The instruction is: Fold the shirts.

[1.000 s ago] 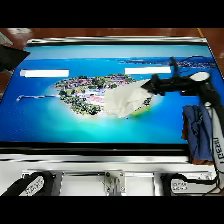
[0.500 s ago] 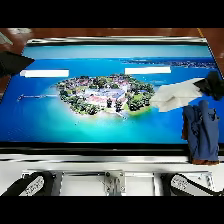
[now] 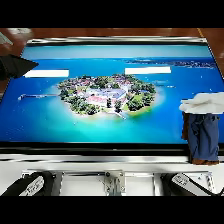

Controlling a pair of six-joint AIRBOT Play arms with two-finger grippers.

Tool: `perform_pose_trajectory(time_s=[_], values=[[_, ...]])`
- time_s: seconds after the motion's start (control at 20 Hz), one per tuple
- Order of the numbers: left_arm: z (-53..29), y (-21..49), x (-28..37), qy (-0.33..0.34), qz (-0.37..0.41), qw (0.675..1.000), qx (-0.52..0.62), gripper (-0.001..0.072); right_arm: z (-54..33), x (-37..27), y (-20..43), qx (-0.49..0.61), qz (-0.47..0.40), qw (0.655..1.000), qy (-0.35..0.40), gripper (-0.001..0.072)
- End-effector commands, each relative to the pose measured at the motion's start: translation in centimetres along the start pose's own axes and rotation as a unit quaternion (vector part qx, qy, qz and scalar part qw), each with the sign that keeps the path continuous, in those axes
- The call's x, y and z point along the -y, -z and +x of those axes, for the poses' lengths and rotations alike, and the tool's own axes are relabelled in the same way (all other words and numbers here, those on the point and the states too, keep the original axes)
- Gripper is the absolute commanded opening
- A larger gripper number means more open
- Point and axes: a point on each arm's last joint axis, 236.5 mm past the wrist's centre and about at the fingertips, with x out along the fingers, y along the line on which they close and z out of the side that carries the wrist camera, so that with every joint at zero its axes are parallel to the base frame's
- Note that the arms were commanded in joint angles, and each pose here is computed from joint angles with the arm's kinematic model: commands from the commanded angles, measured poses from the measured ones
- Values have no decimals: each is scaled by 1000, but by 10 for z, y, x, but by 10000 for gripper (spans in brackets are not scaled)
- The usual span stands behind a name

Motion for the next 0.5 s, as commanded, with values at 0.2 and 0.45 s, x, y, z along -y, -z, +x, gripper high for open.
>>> perform_pose_trajectory(time_s=[0.2,0.45], values=[[15,14,31,36,20,999,-25,39,-32,75,0,2,65,989,134,70],[15,14,32,38,20,999,-26,39,-31,123,84,-142,85,962,215,70]])
